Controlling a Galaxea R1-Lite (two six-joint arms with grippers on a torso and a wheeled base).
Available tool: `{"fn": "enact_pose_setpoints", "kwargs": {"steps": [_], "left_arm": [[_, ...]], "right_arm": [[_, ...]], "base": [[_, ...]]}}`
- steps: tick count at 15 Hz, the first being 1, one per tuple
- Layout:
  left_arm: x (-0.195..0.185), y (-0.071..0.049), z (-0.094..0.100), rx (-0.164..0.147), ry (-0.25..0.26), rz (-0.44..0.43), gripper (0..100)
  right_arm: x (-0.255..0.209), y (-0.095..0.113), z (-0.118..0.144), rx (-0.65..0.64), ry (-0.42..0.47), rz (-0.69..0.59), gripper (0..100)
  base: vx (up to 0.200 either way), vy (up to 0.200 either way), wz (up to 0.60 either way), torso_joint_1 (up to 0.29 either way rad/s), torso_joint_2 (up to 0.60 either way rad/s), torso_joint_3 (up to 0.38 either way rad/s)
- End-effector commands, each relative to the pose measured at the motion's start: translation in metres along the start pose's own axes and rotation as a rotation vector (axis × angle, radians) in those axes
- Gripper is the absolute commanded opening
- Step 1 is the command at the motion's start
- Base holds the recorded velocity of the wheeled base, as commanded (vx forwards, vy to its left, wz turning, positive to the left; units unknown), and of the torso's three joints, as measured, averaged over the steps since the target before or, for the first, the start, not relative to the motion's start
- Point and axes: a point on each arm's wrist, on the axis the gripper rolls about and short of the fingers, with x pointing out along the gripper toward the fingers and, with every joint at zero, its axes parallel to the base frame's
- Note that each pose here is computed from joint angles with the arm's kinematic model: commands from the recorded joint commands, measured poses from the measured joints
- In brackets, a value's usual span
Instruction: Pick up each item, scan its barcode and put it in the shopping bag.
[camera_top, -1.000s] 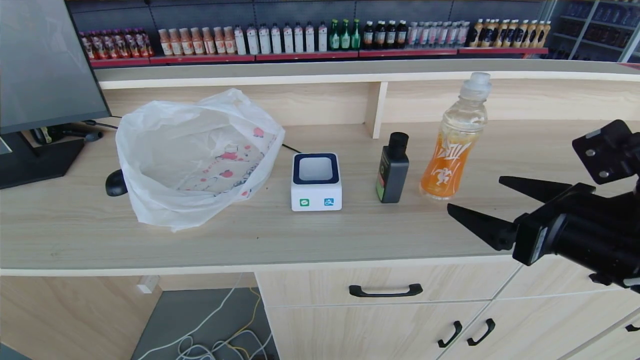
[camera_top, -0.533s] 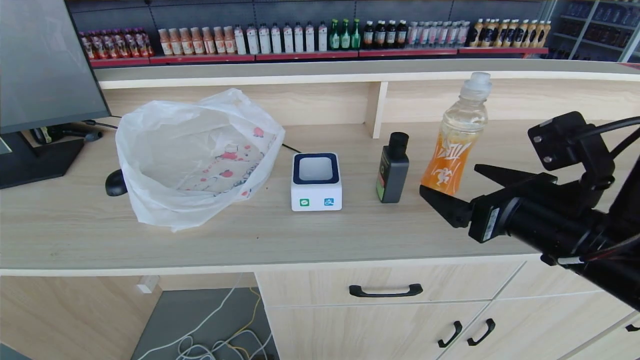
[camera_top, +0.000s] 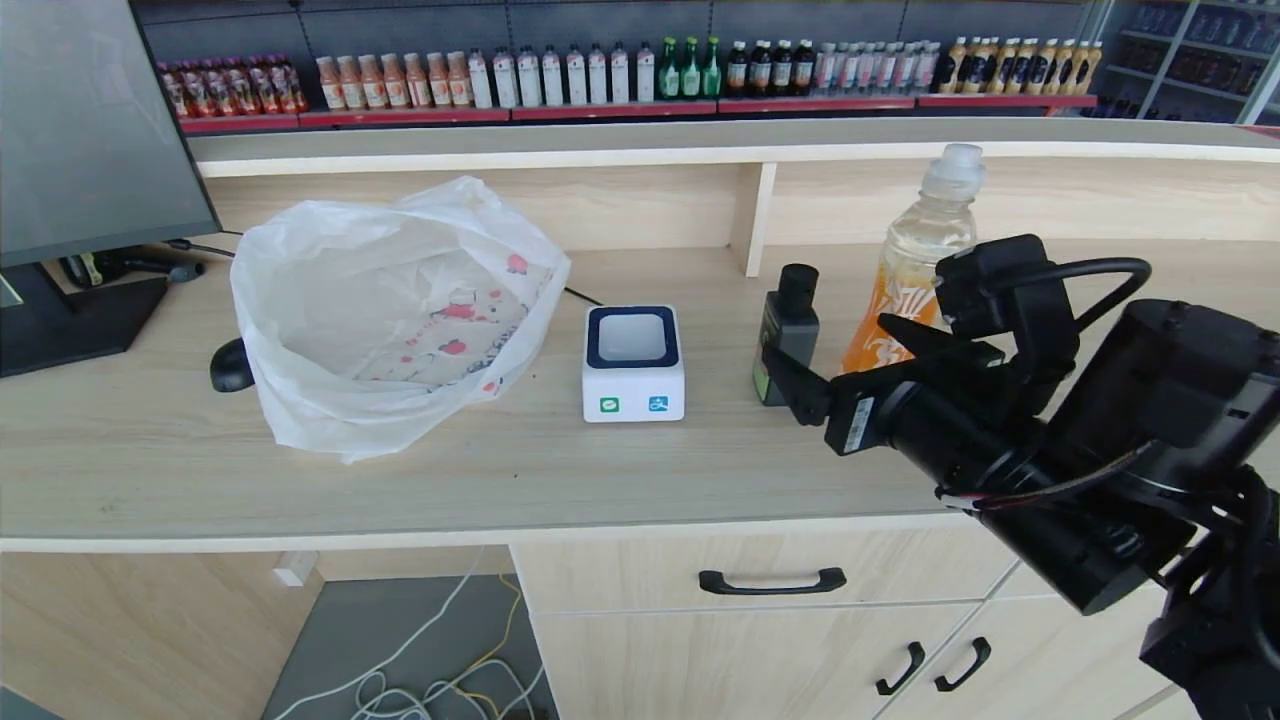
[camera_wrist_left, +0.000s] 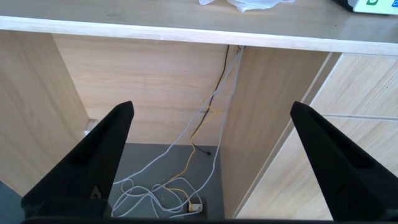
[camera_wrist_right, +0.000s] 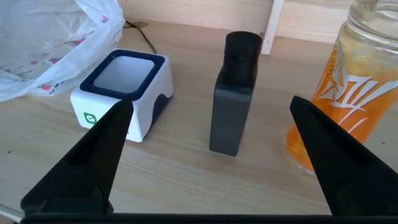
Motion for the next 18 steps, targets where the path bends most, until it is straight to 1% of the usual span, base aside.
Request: {"fn": "enact_pose_setpoints", "kwargs": {"steps": [1,3,5,6,7,10,13,18], "left_arm": [[0.0,0.0,0.0,0.0,0.0,-0.001,100],[0.0,0.0,0.0,0.0,0.0,-0.001,100],[0.0,0.0,0.0,0.0,0.0,0.001,100],[0.0,0.0,0.0,0.0,0.0,0.001,100],[0.0,0.0,0.0,0.0,0.0,0.001,100],[0.0,0.0,0.0,0.0,0.0,0.001,100],[0.0,0.0,0.0,0.0,0.0,0.001,100],[0.0,0.0,0.0,0.0,0.0,-0.001,100]], "right_arm": [[0.009,0.004,-0.005,-0.002,0.011,-0.011,100],[0.013,0.005,-0.009,-0.006,0.021,-0.026,100],[0.022,0.0,-0.013,-0.007,0.032,-0.1,100],[0.033,-0.005,-0.012,-0.01,0.018,-0.134,100],[0.042,-0.002,-0.009,-0.003,-0.012,-0.143,100],[0.05,0.001,-0.022,-0.007,-0.014,-0.148,100],[0.059,0.005,-0.036,-0.007,-0.035,-0.168,100],[0.066,0.007,-0.05,-0.017,-0.012,-0.168,100]], "base": [[0.0,0.0,0.0,0.0,0.0,0.0],[0.0,0.0,0.0,0.0,0.0,0.0],[0.0,0.0,0.0,0.0,0.0,0.0],[0.0,0.0,0.0,0.0,0.0,0.0],[0.0,0.0,0.0,0.0,0.0,0.0],[0.0,0.0,0.0,0.0,0.0,0.0],[0.0,0.0,0.0,0.0,0.0,0.0],[0.0,0.0,0.0,0.0,0.0,0.0]]}}
